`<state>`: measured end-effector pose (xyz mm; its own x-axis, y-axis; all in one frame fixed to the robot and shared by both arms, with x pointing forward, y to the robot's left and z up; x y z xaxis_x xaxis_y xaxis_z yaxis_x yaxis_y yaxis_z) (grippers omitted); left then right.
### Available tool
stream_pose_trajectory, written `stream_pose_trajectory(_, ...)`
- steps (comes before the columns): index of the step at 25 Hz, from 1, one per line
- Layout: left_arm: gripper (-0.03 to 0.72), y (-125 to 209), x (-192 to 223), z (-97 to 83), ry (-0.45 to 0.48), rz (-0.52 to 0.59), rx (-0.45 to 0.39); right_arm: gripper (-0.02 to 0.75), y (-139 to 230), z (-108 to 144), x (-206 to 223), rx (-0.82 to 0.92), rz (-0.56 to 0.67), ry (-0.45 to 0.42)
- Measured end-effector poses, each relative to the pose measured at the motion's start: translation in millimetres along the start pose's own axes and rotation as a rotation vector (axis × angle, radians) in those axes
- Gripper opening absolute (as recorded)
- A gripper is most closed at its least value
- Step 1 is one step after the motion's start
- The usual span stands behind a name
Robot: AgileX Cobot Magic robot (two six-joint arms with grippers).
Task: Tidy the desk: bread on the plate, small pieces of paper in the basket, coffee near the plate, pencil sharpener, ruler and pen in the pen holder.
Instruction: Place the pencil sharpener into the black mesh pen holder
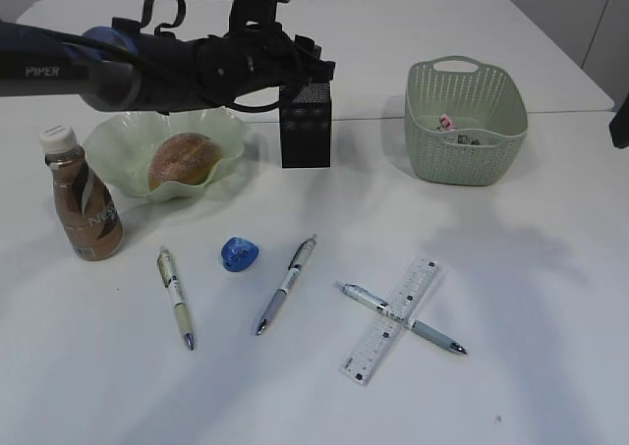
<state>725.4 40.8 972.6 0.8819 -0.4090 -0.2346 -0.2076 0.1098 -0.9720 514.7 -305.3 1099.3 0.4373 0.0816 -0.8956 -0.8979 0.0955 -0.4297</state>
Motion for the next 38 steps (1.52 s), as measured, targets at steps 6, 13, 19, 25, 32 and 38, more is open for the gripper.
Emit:
stream_pose_trajectory(6,0.309,11,5,0.2,-0.004,0.01,0.002,0.585,0,0,0,0.0,0.0,0.0)
stream_pose_trajectory(13,0.309,25,10,0.2,-0.007,0.031,0.004,0.585,0,0,0,0.0,0.0,0.0)
stream_pose_trajectory(19,0.309,25,11,0.8,-0.014,0.015,0.004,0.585,0,0,0,0.0,0.0,0.0)
stream_pose_trajectory(25,0.309,25,11,0.8,-0.014,0.015,0.003,0.585,0,0,0,0.0,-0.001,0.0)
stream_pose_trajectory(32,0.309,24,11,1.1,-0.017,0.004,0.003,0.585,0,0,0,-0.001,-0.001,0.002)
stream_pose_trajectory(38,0.309,23,11,1.5,-0.021,-0.007,0.003,0.585,0,0,0,-0.001,-0.001,0.002)
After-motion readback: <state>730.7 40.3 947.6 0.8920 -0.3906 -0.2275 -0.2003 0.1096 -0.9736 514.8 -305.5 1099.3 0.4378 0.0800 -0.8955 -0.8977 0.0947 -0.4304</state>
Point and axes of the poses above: a point on each arm's last joint axis where the gripper is mounted, x pointing out along that axis toward the gripper, z along the wrist's bending axis when the last joint is at zero, y = z × x, the point moved 1 cm from there along x, pointing out along that axis toward the gripper, and after that the axes turned 2 degrees about x, right-handed, at the moved point
